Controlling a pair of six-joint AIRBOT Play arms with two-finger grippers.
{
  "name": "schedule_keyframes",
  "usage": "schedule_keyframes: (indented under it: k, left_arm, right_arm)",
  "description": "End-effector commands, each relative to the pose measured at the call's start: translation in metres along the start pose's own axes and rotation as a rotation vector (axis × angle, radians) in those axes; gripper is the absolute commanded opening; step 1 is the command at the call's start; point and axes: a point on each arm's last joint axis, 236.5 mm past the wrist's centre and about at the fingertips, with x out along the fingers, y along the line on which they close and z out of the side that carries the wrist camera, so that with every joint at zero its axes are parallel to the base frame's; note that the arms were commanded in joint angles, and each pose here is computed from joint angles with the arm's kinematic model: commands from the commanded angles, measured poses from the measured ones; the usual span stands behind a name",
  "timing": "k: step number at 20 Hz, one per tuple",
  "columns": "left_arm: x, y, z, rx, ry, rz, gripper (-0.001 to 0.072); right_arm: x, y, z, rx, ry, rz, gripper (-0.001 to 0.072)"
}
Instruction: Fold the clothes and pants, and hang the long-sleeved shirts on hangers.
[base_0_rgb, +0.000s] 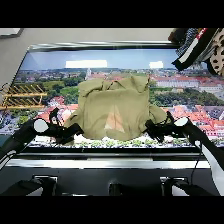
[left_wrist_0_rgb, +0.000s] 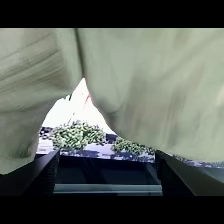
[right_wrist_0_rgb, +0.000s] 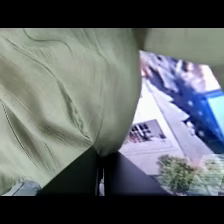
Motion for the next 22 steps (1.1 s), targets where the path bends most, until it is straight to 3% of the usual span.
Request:
schedule_keyframes:
  k: [1,7,8,9,10,13,18,22]
  left_arm:
    - [0.017,-0.002,0.005,-0.041,-0.014,-0.010,0.0683]
    - [0.046,-0.017,0.019,-0.105,-0.055,-0.063,0.0670]
    - [0.049,-0.016,0.019,-0.110,-0.049,-0.059,0.0585]
    - [0.049,-0.015,0.016,-0.106,-0.039,-0.053,0.0195]
    - [0.048,-0.016,0.015,-0.089,-0.034,-0.054,0.0017]
    - [0.018,-0.013,0.011,0.029,0.021,-0.020,0.0018]
    - [-0.077,0.046,-0.071,0.290,0.217,0.249,0.0017]
    - [-0.095,0.021,-0.088,0.306,0.125,0.190,0.0017]
  right_arm:
    - [-0.009,0.009,0.008,-0.011,-0.054,0.022,0.0026]
    - [-0.025,0.017,-0.010,-0.046,-0.021,0.033,0.0027]
    - [-0.028,0.019,-0.010,-0.054,-0.026,0.038,0.0027]
    - [-0.032,0.022,-0.010,-0.067,-0.039,0.043,0.0027]
    - [-0.037,0.024,-0.011,-0.082,-0.049,0.048,0.0027]
    - [-0.057,0.017,-0.036,-0.106,-0.001,0.001,0.0026]
    - [-0.135,-0.040,-0.146,-0.134,0.175,-0.230,0.0025]
    - [-0.160,-0.042,-0.169,-0.028,0.081,-0.207,0.0025]
